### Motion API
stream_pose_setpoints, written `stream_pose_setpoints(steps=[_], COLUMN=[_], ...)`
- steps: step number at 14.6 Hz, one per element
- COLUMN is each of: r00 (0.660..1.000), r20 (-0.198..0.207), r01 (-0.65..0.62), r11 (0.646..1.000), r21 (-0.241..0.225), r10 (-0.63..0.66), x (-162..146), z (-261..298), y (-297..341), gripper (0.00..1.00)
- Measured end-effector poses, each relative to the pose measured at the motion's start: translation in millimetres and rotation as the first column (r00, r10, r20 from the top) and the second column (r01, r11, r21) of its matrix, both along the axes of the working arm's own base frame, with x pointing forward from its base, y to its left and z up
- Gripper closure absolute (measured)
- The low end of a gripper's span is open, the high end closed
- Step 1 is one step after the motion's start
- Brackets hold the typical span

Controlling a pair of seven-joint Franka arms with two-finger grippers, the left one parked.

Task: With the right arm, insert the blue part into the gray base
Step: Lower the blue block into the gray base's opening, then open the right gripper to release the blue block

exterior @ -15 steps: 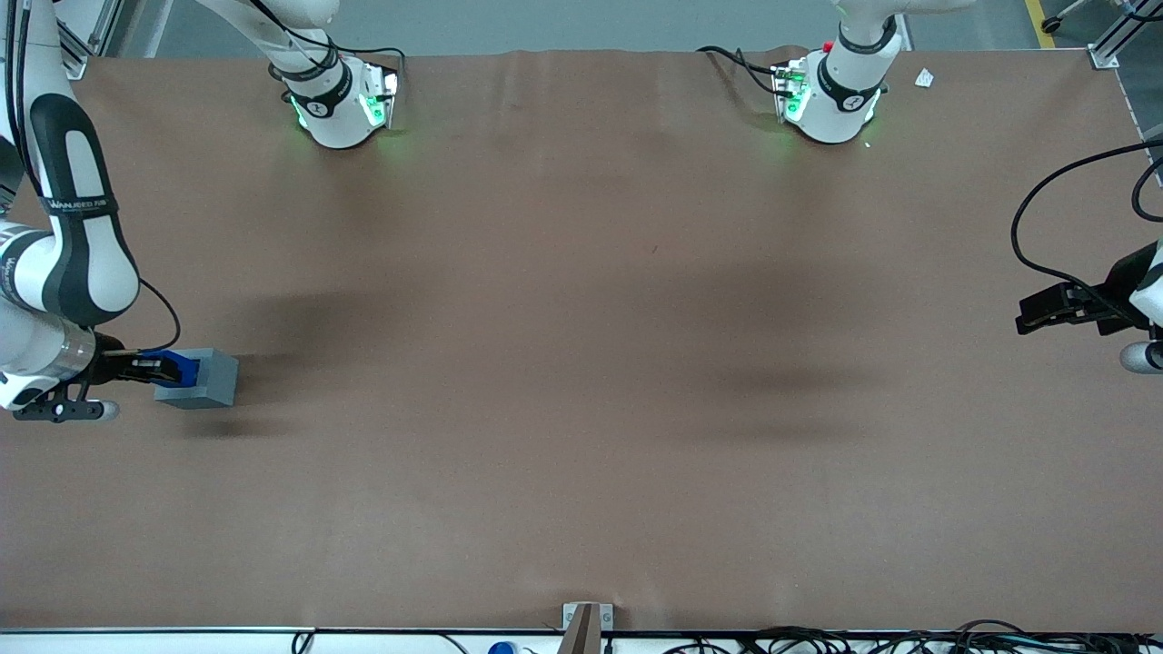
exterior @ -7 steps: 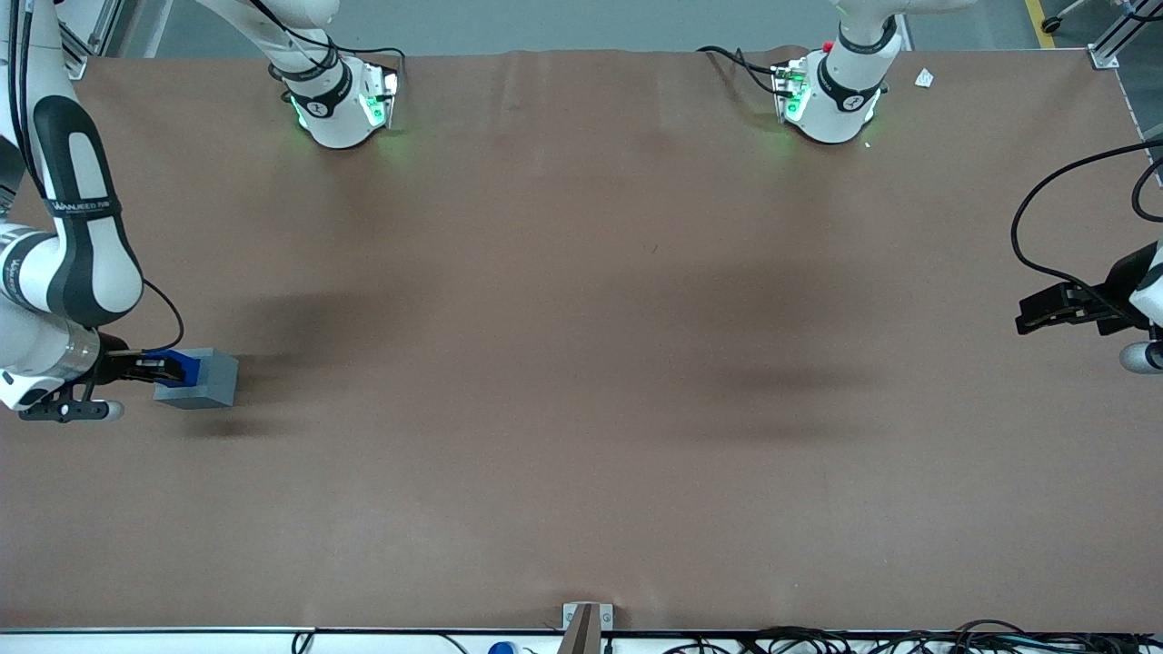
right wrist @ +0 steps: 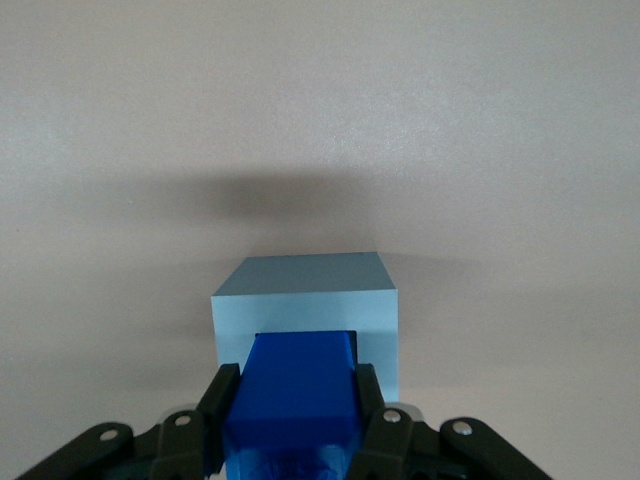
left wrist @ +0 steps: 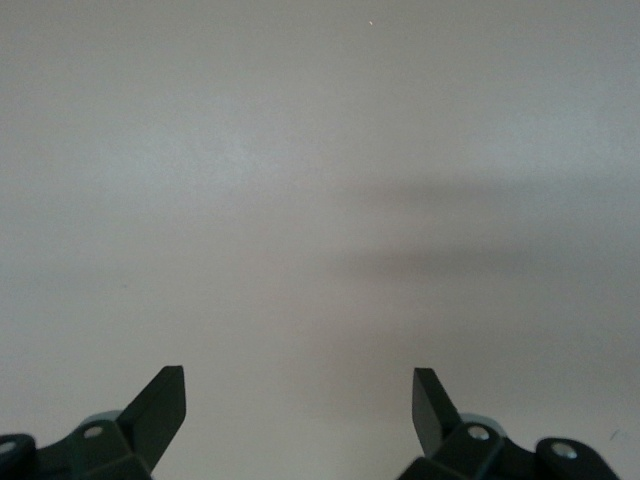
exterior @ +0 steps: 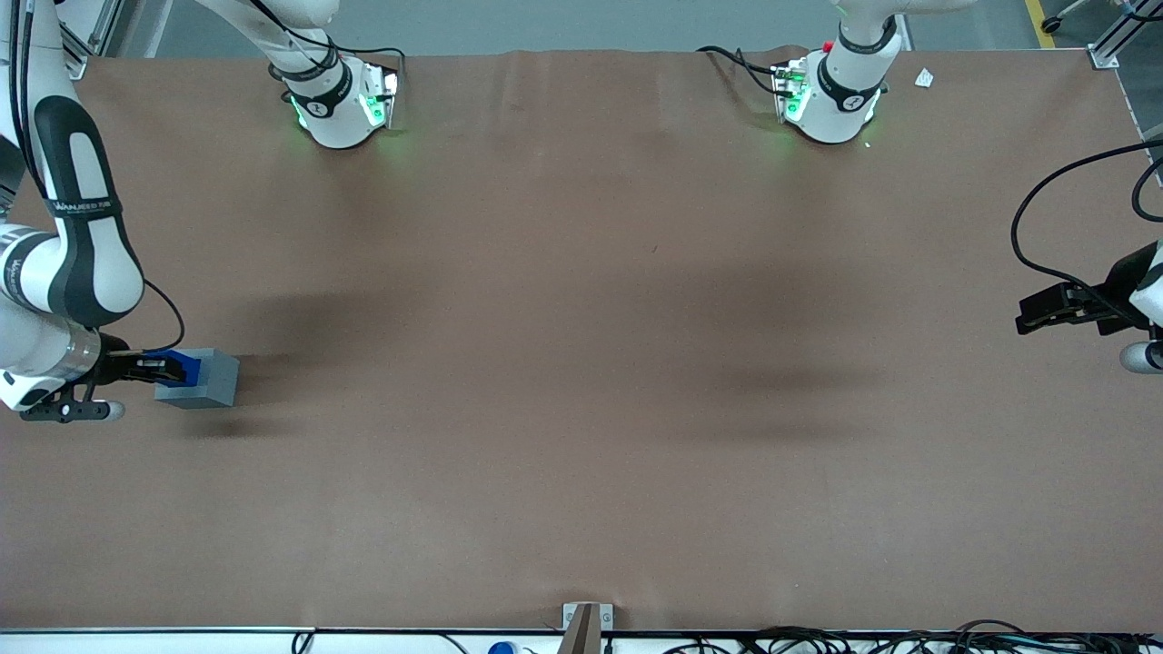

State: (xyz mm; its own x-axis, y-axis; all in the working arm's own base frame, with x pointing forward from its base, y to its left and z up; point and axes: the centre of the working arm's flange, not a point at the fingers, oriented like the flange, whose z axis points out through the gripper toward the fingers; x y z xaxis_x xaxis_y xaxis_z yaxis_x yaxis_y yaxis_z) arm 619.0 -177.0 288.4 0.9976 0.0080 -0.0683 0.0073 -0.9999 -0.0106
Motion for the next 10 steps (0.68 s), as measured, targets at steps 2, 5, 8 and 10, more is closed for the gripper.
stream_pose_setpoints(steps=[2, 5, 8, 10], r00=[1.0, 1.0, 1.0, 1.0], r20=[0.002, 0.008, 0.01, 0.011], r01=[0.0, 0.0, 0.0, 0.0], r11=[1.0, 1.0, 1.0, 1.0], r21=[-0.001, -0.002, -0.003, -0.003], r10=[0.0, 0.0, 0.0, 0.0], x=[0.5, 2.1, 3.0, 3.4], z=[0.7, 2.6, 1.8, 1.6], y=[-0.1, -0.5, -0.8, -0.9], gripper=[0.49, 0.49, 0.49, 0.49])
